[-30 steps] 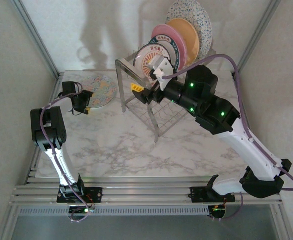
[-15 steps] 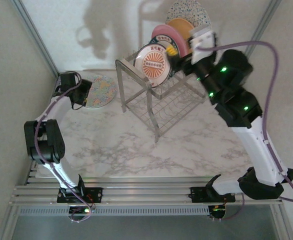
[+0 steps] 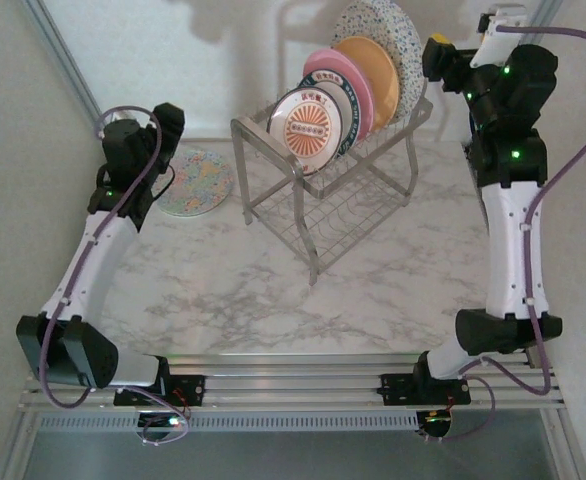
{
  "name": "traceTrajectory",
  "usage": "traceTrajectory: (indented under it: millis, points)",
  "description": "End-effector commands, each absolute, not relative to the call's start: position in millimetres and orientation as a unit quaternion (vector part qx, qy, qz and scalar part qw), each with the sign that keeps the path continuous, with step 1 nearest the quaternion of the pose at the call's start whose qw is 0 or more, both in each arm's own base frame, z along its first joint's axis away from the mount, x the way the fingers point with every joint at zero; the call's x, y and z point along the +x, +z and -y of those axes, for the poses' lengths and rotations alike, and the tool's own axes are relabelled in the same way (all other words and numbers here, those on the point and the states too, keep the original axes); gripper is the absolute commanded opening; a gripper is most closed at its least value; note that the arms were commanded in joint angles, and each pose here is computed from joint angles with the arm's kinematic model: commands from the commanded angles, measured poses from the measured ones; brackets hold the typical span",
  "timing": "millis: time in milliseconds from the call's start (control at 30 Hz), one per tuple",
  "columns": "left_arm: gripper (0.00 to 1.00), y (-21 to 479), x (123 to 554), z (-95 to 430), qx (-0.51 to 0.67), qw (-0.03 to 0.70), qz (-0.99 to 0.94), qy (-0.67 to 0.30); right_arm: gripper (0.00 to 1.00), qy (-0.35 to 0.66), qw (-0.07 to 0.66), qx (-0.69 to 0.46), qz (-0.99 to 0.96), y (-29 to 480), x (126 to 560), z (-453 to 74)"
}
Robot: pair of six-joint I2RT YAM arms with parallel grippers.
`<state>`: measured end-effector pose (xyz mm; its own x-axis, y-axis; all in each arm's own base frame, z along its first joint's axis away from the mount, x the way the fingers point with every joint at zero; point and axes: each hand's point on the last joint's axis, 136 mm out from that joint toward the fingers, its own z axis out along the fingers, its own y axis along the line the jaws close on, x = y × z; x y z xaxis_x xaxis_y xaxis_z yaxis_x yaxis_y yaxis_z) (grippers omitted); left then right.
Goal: Unload the plates from the dish rack
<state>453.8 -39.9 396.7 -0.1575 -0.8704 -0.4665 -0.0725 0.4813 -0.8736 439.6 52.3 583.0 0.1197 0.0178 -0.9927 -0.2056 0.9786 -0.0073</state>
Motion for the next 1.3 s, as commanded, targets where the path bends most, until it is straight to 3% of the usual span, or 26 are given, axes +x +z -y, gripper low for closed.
traceTrajectory:
  millis: [0,167,400,767,1267]
  points:
    - [0.82,463.4,434.0,71.9,-0.242,0.603,-0.644,-0.403,0.87,0.137,0.761,-0.173,-0.61,597.2,427.8,-84.3]
    - [0.83,504.0,402.6,118.5,-0.133,0.619,-0.629,-0.451,0.86,0.148,0.738,-0.196,-0.628,574.7,454.1,-84.4]
    - [0.8,519.1,382.8,163.9,-0.047,0.603,-0.644,-0.469,0.79,0.165,0.718,-0.211,-0.642,557.0,480.0,-88.8]
    - [0.79,525.2,377.7,172.2,-0.038,0.596,-0.642,-0.481,0.64,0.185,0.713,-0.182,-0.652,539.5,513.5,-85.2]
    - [0.77,602.7,348.0,176.2,0.01,0.655,-0.563,-0.504,0.55,0.211,0.696,-0.184,-0.662,521.1,532.8,-92.1]
